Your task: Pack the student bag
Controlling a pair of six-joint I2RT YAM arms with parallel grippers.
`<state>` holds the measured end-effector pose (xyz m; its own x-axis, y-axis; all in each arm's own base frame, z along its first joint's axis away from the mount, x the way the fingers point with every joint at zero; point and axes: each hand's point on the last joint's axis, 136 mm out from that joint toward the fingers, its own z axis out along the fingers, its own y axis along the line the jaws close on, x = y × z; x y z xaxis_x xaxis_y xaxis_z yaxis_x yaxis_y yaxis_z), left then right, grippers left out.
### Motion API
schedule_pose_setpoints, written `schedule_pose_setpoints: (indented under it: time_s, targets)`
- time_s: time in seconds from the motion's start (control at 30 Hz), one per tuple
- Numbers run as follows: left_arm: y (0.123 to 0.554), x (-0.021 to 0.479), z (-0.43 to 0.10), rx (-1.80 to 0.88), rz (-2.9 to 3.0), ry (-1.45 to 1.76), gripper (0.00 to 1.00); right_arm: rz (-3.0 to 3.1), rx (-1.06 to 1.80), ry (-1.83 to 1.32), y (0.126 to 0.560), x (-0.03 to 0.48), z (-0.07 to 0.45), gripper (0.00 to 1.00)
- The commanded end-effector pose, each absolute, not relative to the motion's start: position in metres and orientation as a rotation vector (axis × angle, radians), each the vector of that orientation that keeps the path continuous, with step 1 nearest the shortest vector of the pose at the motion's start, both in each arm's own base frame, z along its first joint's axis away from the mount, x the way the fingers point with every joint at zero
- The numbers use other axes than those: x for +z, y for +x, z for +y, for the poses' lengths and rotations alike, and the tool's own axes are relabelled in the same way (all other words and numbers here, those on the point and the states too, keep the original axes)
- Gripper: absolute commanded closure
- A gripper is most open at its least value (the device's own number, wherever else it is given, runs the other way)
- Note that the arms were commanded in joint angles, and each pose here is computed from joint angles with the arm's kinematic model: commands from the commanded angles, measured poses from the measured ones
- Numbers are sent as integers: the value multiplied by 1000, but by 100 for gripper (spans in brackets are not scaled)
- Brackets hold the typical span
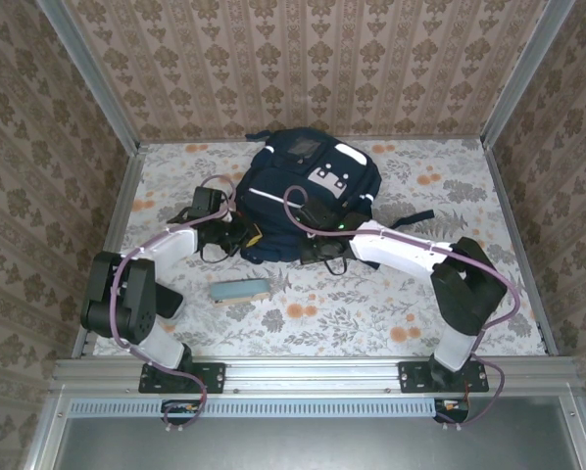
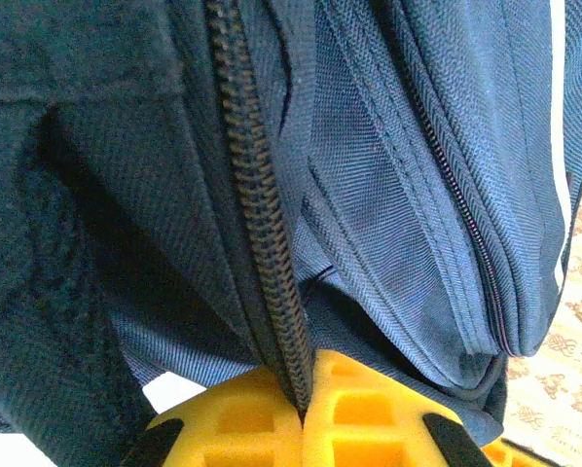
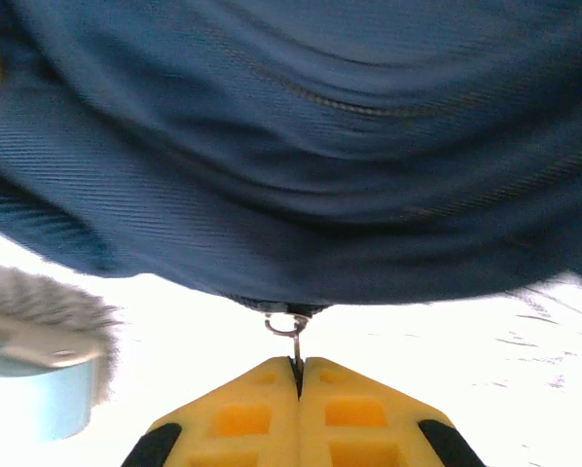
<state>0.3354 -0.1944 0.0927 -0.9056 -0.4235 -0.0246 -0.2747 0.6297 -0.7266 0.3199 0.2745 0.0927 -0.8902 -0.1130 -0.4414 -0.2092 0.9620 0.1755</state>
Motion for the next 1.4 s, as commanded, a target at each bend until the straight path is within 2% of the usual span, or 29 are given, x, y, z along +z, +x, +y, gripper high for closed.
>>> schedule_pose_setpoints:
  time_s: [0.0,0.37,0.53,0.57,0.67,0.77,0.8,0.87,0.97,1.13,1.37]
  targets:
    - [356,119,-174,-1039,2554,-558,100,2712,-100,-81,313,80,190,100]
    - [342,136,-184,-1108,2545,-470,100,2600,-19,289,378,69,139,100]
    - [321,139,-204,-1129,2578,-393,100,2613,3,321,381,74,129,100]
    - [315,140,-209,-1113,2589,-372,99,2626,4,317,378,75,127,100]
    - [295,143,-225,-1085,2624,-282,76,2652,-12,312,368,76,114,98]
    - [279,148,-240,-1078,2647,-185,47,2678,5,325,363,76,101,87]
    - [276,151,-242,-1077,2650,-160,40,2698,-1,332,358,76,95,79]
    - [272,159,-245,-1063,2652,-90,34,2700,30,338,355,82,90,54]
    - [276,176,-250,-966,2621,57,30,2653,80,356,357,102,88,37]
    - [284,188,-272,-703,2564,425,30,2591,201,420,363,123,88,31]
    - [290,180,-328,-366,2403,963,28,2537,366,552,363,122,79,21]
